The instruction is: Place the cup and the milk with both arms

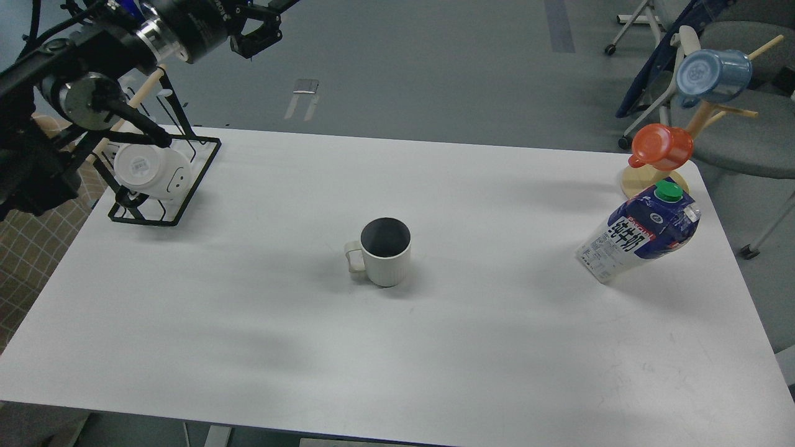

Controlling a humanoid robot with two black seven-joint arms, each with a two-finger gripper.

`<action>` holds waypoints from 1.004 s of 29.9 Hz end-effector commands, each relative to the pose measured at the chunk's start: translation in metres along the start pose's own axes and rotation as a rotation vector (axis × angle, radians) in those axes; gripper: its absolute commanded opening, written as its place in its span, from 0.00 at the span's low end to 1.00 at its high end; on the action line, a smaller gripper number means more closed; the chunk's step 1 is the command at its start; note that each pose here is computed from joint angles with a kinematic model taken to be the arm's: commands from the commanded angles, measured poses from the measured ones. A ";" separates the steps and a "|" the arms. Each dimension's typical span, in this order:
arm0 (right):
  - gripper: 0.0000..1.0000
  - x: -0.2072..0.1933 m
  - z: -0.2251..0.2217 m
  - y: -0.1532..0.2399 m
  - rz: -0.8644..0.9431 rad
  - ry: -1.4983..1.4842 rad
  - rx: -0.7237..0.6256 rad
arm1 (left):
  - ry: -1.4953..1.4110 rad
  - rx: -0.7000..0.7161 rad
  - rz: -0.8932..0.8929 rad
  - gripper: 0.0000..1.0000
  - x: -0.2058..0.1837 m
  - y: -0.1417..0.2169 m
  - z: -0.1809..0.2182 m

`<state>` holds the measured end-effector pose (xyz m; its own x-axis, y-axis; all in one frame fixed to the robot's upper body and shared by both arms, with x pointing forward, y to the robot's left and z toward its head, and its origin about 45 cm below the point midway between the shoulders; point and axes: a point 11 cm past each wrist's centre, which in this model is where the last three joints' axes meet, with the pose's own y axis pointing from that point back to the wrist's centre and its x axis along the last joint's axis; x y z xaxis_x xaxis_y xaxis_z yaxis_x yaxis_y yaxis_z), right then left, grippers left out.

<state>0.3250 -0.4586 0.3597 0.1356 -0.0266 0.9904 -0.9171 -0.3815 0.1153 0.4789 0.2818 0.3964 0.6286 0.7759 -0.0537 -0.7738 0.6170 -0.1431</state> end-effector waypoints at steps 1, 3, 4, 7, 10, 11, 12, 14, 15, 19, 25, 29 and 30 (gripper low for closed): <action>1.00 -0.035 0.005 0.024 -0.031 0.076 -0.015 | 0.009 -0.001 -0.007 0.98 -0.003 -0.003 -0.003; 1.00 -0.060 0.003 0.033 -0.097 0.048 -0.018 | 0.011 0.001 -0.012 0.98 -0.005 -0.005 -0.004; 1.00 -0.076 0.002 0.038 -0.142 0.040 -0.016 | 0.016 0.004 -0.015 0.98 -0.007 -0.005 -0.007; 1.00 -0.100 -0.005 0.040 -0.223 0.088 0.043 | 0.024 0.003 -0.024 0.98 -0.011 -0.008 -0.009; 1.00 -0.112 -0.006 0.042 -0.259 0.112 0.062 | 0.025 0.005 -0.028 0.98 -0.012 -0.009 -0.010; 1.00 -0.118 -0.008 0.039 -0.261 0.101 0.070 | 0.027 0.006 -0.029 0.98 -0.013 -0.009 -0.011; 1.00 -0.122 -0.010 0.034 -0.258 0.094 0.076 | 0.027 0.008 -0.029 0.98 -0.013 -0.009 -0.011; 1.00 -0.127 -0.011 0.030 -0.254 0.087 0.080 | 0.028 0.008 -0.030 0.98 -0.013 -0.010 -0.012; 1.00 -0.131 -0.014 0.025 -0.249 0.079 0.088 | 0.028 0.008 -0.030 0.98 -0.013 -0.010 -0.012; 1.00 -0.145 -0.021 0.012 -0.245 0.056 0.107 | 0.028 0.009 -0.028 0.98 -0.013 -0.009 -0.012; 1.00 -0.169 -0.028 -0.009 -0.238 0.032 0.121 | 0.033 0.013 -0.023 0.98 -0.011 -0.007 -0.015; 1.00 -0.172 -0.032 -0.020 -0.224 0.025 0.131 | 0.036 0.019 -0.020 0.98 -0.010 -0.004 -0.018; 1.00 -0.173 -0.035 -0.023 -0.221 0.021 0.137 | 0.034 0.018 -0.021 0.98 -0.010 -0.004 -0.017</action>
<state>0.3049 -0.4209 0.1910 0.3229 0.1001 0.9411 -0.8101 -0.4849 0.3295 0.4777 0.2681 0.3803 0.6463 0.7582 -0.0857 -0.7619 0.6351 -0.1274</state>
